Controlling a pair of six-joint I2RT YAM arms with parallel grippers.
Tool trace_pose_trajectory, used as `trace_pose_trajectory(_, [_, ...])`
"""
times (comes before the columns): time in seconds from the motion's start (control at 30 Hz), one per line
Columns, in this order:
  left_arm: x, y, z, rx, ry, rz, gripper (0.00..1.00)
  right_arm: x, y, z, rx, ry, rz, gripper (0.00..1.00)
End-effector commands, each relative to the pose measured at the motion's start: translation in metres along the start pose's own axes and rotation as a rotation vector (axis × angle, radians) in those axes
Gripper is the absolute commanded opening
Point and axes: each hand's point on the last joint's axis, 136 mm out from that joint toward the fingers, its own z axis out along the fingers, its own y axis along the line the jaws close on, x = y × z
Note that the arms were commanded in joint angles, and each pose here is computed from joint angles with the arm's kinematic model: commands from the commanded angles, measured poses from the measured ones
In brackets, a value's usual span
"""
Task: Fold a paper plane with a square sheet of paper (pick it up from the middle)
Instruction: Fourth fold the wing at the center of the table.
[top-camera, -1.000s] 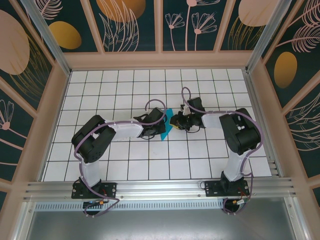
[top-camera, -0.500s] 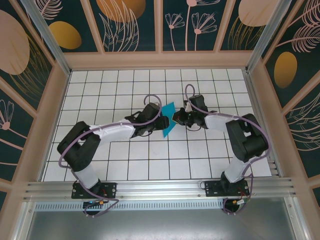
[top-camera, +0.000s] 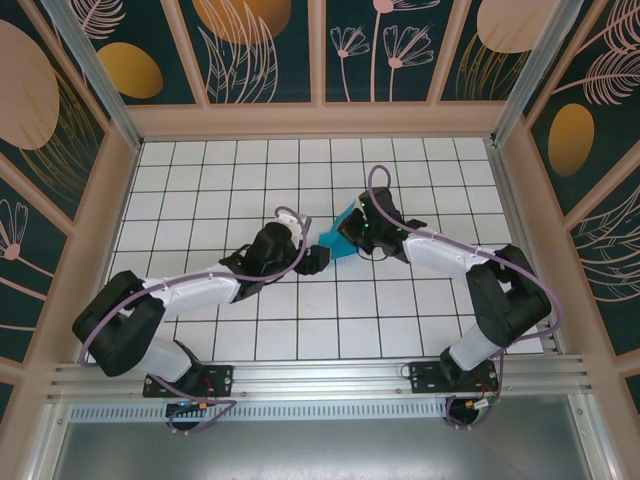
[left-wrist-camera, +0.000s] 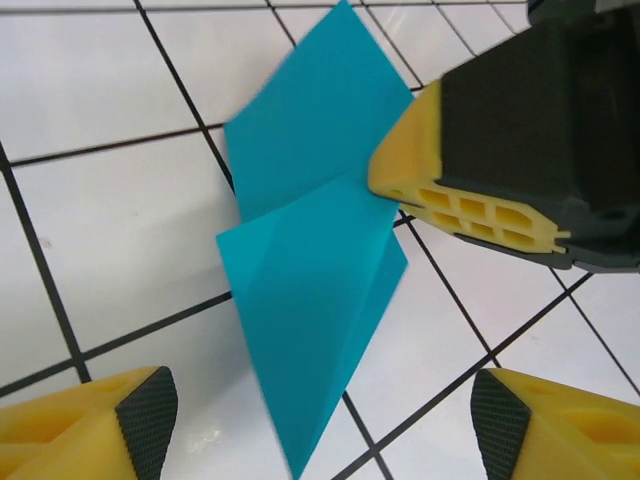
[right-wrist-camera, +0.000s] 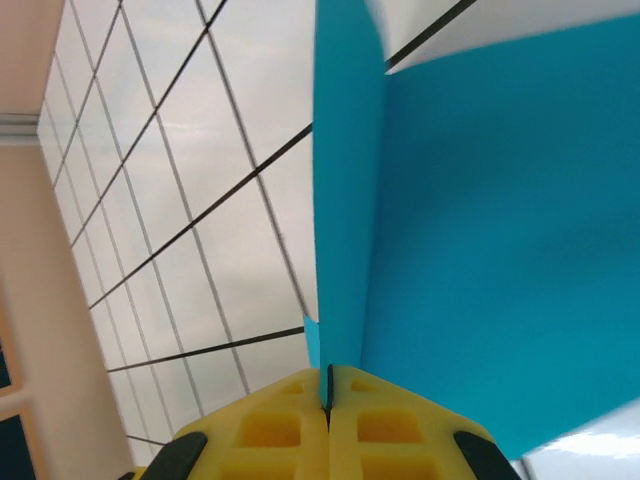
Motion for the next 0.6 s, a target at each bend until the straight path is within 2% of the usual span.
trace_pose_trajectory(0.0, [-0.034, -0.002, -0.016, 0.022, -0.18, 0.105, 0.77, -0.002, 0.006, 0.006, 0.044, -0.039, 0.078, 0.0])
trace_pose_trajectory(0.17, [-0.024, 0.008, -0.019, 0.011, -0.228, 0.182, 0.74, 0.003, -0.009, 0.016, 0.086, -0.037, 0.13, 0.0])
trace_pose_trajectory(0.3, [-0.011, 0.01, -0.007, 0.017, -0.185, 0.241, 0.74, 0.003, -0.015, 0.016, 0.113, -0.04, 0.141, 0.0])
trace_pose_trajectory(0.57, [0.004, 0.003, 0.016, 0.092, -0.169, 0.331, 0.7, 0.012, -0.019, 0.022, 0.123, 0.011, 0.165, 0.0])
